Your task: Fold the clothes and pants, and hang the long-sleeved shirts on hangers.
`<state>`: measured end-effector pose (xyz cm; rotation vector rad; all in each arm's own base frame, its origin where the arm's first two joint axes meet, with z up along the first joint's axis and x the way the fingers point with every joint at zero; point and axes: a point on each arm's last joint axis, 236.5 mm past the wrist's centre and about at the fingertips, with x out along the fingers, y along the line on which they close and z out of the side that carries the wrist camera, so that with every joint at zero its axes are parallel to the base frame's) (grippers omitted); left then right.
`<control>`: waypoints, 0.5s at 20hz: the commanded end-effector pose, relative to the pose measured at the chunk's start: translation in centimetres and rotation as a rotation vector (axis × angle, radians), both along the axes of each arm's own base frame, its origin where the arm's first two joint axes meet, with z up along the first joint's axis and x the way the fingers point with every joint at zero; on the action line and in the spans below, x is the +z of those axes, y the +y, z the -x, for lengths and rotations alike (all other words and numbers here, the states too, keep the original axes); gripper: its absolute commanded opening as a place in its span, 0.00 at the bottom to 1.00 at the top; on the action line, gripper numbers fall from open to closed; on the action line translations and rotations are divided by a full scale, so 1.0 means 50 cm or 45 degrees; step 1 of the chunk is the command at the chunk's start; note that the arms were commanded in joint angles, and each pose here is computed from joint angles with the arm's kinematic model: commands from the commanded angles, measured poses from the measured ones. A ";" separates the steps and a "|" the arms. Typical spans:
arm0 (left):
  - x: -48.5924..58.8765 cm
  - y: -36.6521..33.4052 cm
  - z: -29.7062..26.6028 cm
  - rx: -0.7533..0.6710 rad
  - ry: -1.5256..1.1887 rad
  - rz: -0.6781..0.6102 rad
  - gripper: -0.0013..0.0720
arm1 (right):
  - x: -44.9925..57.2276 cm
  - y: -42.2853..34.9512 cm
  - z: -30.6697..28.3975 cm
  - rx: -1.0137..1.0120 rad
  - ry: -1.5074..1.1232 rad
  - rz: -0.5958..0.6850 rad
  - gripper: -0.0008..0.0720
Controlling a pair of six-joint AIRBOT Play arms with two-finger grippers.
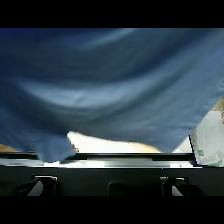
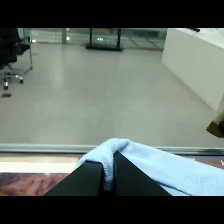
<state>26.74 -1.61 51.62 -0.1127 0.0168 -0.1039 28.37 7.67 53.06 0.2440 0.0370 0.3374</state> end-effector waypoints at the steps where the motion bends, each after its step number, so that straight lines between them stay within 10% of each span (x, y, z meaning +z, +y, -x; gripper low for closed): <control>1: -0.142 0.004 -0.103 -0.076 0.350 0.039 0.04 | -0.171 0.004 -0.138 0.019 0.418 -0.051 0.06; 10: -0.833 -0.071 -0.513 -0.333 1.355 0.209 0.04 | -0.853 0.007 -0.504 0.032 1.338 -0.110 0.06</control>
